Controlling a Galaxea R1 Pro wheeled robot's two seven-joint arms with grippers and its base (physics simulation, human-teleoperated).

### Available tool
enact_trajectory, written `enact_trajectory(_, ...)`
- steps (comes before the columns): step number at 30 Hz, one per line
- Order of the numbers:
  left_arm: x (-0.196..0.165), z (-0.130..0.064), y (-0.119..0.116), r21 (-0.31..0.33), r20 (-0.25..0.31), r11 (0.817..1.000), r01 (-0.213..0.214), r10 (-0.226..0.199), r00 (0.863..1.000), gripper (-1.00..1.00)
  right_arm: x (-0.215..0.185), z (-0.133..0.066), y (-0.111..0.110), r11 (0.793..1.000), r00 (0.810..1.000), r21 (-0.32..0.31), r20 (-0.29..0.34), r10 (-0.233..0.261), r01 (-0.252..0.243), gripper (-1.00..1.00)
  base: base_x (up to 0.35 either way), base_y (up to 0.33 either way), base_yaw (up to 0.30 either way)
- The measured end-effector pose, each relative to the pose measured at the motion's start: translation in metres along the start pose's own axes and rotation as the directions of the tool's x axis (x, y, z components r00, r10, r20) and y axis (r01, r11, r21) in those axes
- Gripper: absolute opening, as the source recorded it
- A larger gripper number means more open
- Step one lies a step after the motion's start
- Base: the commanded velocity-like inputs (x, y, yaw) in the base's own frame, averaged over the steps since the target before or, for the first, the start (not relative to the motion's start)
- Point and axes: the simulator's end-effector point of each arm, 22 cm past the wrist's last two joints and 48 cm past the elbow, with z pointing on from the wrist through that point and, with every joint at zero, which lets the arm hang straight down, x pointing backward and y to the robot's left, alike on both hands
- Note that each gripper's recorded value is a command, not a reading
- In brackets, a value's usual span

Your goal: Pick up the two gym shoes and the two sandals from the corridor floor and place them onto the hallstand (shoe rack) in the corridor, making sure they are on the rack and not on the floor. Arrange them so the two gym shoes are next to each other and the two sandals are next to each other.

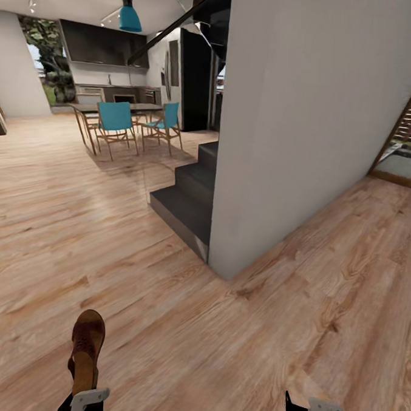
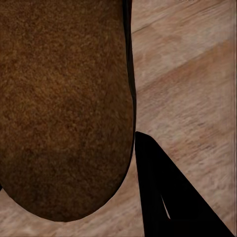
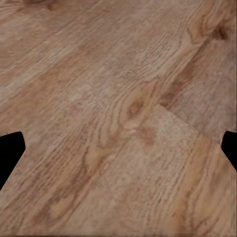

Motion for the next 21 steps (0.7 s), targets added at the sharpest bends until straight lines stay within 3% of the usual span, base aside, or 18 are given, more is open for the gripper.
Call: enact_trajectory(21,0.0002,-0.0002,-0.0016,0.003,0.000,1.000,-0.001,0.001,1.000,-1.00,0.0000,0.0000,-0.0001,1.000,1.000,0.000,0.000,0.000,0.000,1.00,0.000,0.000,-0.267)
